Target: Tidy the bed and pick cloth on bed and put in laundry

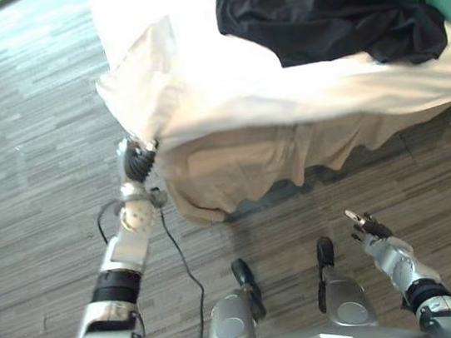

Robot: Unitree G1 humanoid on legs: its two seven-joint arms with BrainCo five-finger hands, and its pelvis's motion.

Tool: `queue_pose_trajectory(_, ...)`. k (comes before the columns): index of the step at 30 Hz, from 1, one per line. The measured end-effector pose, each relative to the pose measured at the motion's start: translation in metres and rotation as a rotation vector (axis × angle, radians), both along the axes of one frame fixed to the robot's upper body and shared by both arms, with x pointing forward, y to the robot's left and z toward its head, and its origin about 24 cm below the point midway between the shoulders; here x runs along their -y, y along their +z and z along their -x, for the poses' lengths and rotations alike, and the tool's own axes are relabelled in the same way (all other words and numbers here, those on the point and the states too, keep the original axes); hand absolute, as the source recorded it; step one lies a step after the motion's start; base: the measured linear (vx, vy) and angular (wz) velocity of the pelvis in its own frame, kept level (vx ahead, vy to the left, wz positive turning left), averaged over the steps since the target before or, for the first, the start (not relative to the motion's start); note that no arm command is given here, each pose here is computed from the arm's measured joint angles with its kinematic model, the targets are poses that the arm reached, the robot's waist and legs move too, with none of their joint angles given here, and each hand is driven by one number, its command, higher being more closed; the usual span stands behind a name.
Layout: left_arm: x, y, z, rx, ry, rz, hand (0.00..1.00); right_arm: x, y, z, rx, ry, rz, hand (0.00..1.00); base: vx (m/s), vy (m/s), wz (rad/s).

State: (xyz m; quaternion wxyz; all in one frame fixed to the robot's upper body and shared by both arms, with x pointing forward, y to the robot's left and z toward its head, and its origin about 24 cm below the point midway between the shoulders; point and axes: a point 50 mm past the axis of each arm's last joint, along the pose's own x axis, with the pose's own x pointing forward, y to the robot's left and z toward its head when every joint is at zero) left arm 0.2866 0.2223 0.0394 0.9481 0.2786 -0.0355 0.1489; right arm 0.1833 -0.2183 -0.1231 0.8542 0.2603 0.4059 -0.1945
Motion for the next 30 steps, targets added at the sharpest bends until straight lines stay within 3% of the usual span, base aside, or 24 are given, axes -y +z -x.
queue_pose_trajectory(5, 0.008, -0.082, 0.052, -0.303, 0.181, 0.165, 0.00, -0.010, -0.018, 0.033, -0.078, -0.018, -0.064, 0.00, 0.04, -0.040, 0.14)
queue_pose_trajectory(7, 0.008, -0.118, 0.081, -0.453, 0.312, 0.341, 0.00, -0.014, -0.023, 0.044, -0.111, -0.025, -0.079, 0.00, 0.00, -0.068, 0.04)
queue_pose_trajectory(8, 0.008, -0.123, 0.085, -0.479, 0.327, 0.355, 0.00, -0.014, -0.024, 0.046, -0.116, -0.026, -0.082, 0.00, -0.01, -0.058, 0.00)
queue_pose_trajectory(10, 0.002, -0.165, 0.132, -0.737, 0.470, 0.453, 0.00, -0.024, -0.029, 0.058, -0.124, -0.024, -0.113, 0.00, -0.03, -0.061, 0.00)
queue_pose_trajectory(11, 0.002, -0.172, 0.144, -0.793, 0.485, 0.469, 0.00, -0.025, -0.030, 0.060, -0.127, -0.024, -0.119, 0.00, -0.03, -0.053, 0.09)
queue_pose_trajectory(12, 0.007, -0.189, 0.179, -0.938, 0.509, 0.504, 0.00, -0.030, -0.032, 0.065, -0.130, -0.027, -0.131, 0.00, -0.01, -0.032, 0.10)
queue_pose_trajectory(16, 0.007, -0.202, 0.230, -1.184, 0.397, 0.438, 0.00, -0.033, -0.035, 0.076, -0.159, -0.010, -0.121, 0.00, -0.06, -0.020, 0.04)
queue_pose_trajectory(23, 0.013, -0.203, 0.227, -1.222, 0.208, 0.362, 0.00, -0.031, -0.035, 0.077, -0.160, 0.006, 0.025, 0.00, -0.10, -0.008, -0.04)
queue_pose_trajectory(24, 0.013, -0.202, 0.222, -1.209, 0.180, 0.352, 0.00, -0.030, -0.034, 0.077, -0.159, 0.013, 0.061, 1.00, -0.05, -0.004, -0.04)
queue_pose_trajectory(27, 0.015, -0.198, 0.207, -1.150, 0.118, 0.390, 0.00, -0.023, -0.023, 0.057, -0.065, 0.040, 0.170, 1.00, -0.04, -0.001, -0.05)
queue_pose_trajectory(30, 0.016, -0.192, 0.188, -1.077, 0.053, 0.414, 0.00, -0.014, 0.007, 0.007, 0.146, 0.132, 0.288, 1.00, 0.00, 0.005, 0.02)
